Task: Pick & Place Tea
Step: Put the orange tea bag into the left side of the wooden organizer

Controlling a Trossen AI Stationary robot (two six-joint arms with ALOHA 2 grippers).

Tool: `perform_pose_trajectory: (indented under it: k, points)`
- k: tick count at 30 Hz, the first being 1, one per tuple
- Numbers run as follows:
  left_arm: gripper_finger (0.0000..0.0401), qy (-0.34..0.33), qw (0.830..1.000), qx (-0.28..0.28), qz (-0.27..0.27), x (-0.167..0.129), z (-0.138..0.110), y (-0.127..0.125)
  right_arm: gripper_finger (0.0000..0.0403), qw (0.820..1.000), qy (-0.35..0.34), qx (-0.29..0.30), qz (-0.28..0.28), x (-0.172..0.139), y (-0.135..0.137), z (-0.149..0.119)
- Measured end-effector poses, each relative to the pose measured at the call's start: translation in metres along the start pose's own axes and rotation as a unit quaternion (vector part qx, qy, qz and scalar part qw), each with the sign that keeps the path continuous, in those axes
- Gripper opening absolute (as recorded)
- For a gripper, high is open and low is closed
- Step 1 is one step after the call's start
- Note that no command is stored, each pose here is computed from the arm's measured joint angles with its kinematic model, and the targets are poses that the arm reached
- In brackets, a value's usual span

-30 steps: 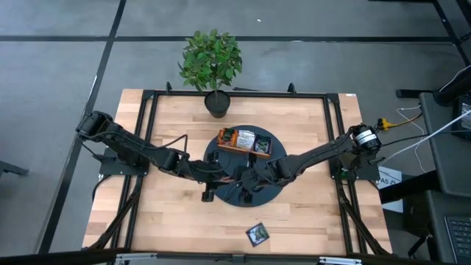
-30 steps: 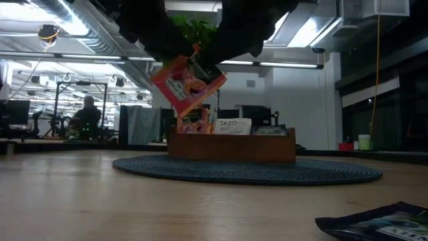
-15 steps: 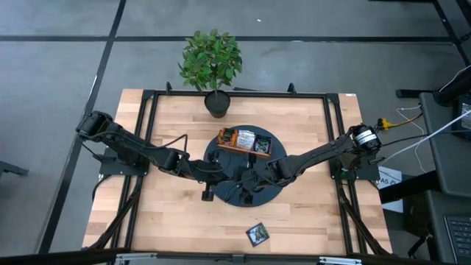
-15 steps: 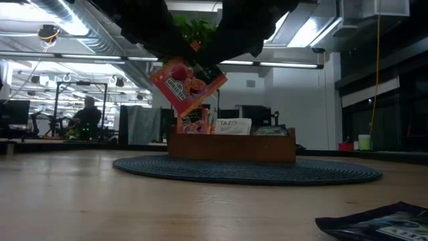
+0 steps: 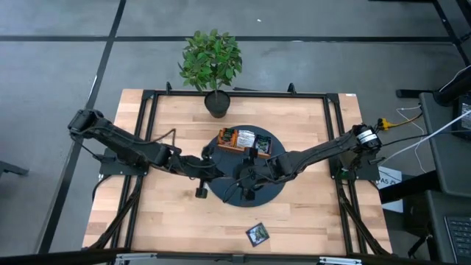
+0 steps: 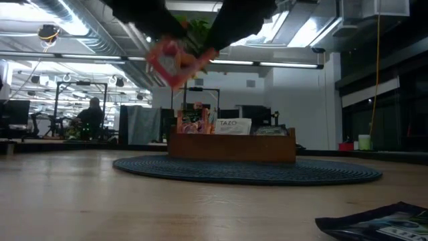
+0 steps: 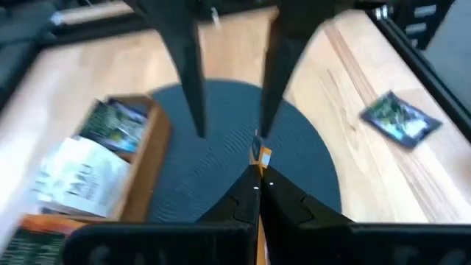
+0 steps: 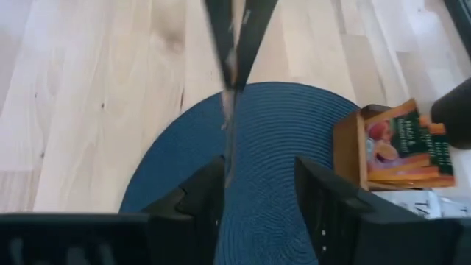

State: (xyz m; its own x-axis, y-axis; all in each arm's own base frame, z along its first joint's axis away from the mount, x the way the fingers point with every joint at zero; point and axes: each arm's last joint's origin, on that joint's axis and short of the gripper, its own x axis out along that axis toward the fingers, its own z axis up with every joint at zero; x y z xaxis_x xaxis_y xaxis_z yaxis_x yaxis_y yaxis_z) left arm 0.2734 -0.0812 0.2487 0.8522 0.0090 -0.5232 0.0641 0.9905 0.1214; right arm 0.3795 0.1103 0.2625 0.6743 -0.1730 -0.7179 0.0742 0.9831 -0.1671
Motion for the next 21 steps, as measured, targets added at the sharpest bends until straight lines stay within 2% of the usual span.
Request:
perform_pose_trajectory:
  k: [5, 10, 13, 17, 21]
  points:
    - [0.0002, -0.030, 0.999, 0.022, 0.008, -0.025, 0.008, 0.007, 0.0180, 1.000, 0.009, -0.006, -0.019, -0.003, -0.002, 0.001]
    - [0.0002, -0.049, 0.998, 0.024, 0.042, -0.039, -0.005, 0.018, 0.0160, 0.998, 0.034, 0.027, -0.035, 0.007, -0.002, -0.017]
    - [0.0002, -0.082, 0.995, 0.015, 0.053, -0.041, -0.015, 0.027, 0.0144, 0.999, 0.014, 0.042, -0.032, 0.018, 0.002, -0.027]
    - [0.0002, -0.146, 0.989, 0.011, 0.029, -0.039, -0.029, 0.042, 0.0129, 0.998, -0.013, 0.051, -0.024, 0.030, 0.007, -0.042]
    - [0.0002, -0.159, 0.987, -0.001, 0.024, -0.033, -0.045, 0.059, 0.0119, 0.997, -0.043, 0.062, -0.014, 0.037, 0.011, -0.051]
